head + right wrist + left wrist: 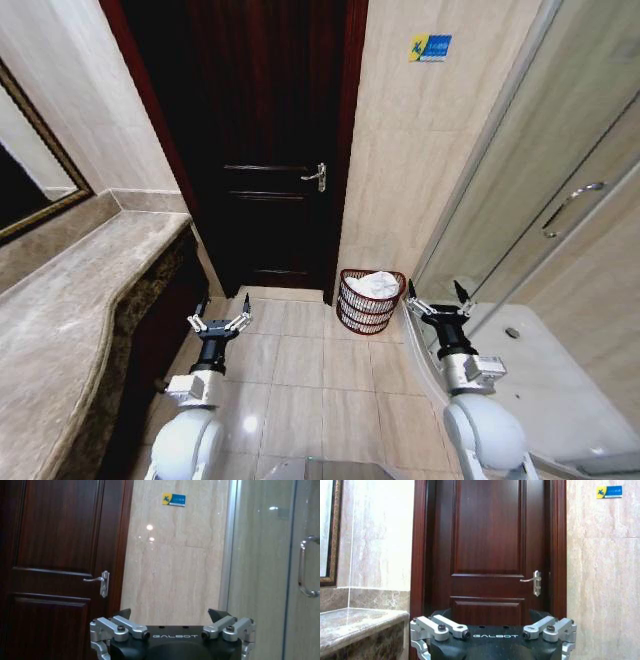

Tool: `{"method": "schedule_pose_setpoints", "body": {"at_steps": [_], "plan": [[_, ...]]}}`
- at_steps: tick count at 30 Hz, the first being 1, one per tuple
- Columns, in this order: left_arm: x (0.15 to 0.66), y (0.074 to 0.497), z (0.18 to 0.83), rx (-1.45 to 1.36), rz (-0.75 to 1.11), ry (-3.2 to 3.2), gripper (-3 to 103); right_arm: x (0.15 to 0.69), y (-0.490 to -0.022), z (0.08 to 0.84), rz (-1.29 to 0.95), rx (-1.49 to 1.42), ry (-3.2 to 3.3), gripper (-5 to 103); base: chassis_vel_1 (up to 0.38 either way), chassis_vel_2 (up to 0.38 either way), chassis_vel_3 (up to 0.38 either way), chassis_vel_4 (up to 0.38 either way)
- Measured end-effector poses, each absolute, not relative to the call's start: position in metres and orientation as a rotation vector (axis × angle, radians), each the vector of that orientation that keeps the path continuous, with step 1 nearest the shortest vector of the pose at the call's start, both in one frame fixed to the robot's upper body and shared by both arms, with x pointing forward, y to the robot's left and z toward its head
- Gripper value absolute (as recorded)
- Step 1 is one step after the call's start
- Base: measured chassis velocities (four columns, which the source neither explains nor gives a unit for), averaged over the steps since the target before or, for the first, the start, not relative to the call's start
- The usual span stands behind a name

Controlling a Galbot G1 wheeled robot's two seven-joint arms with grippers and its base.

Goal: Discard the used towel into the hamper.

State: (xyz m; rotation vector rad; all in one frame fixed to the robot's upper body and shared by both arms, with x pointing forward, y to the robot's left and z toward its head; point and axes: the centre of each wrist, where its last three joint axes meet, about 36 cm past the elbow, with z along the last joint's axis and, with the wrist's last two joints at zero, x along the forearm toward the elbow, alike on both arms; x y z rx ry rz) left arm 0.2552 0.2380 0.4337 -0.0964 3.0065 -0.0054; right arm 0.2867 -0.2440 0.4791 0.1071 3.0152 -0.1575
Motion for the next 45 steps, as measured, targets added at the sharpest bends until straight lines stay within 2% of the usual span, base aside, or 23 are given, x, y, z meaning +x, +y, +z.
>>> {"method": "schedule_pose_setpoints", "body": {"at_steps": [45], "plan": [[0.252,0.220,0.432,-0.058,-0.010,3.026,100,0.271,-0.269,0.471,-0.164,0.138,3.029,100,0.088,-0.088,-0.089,0.087]]}}
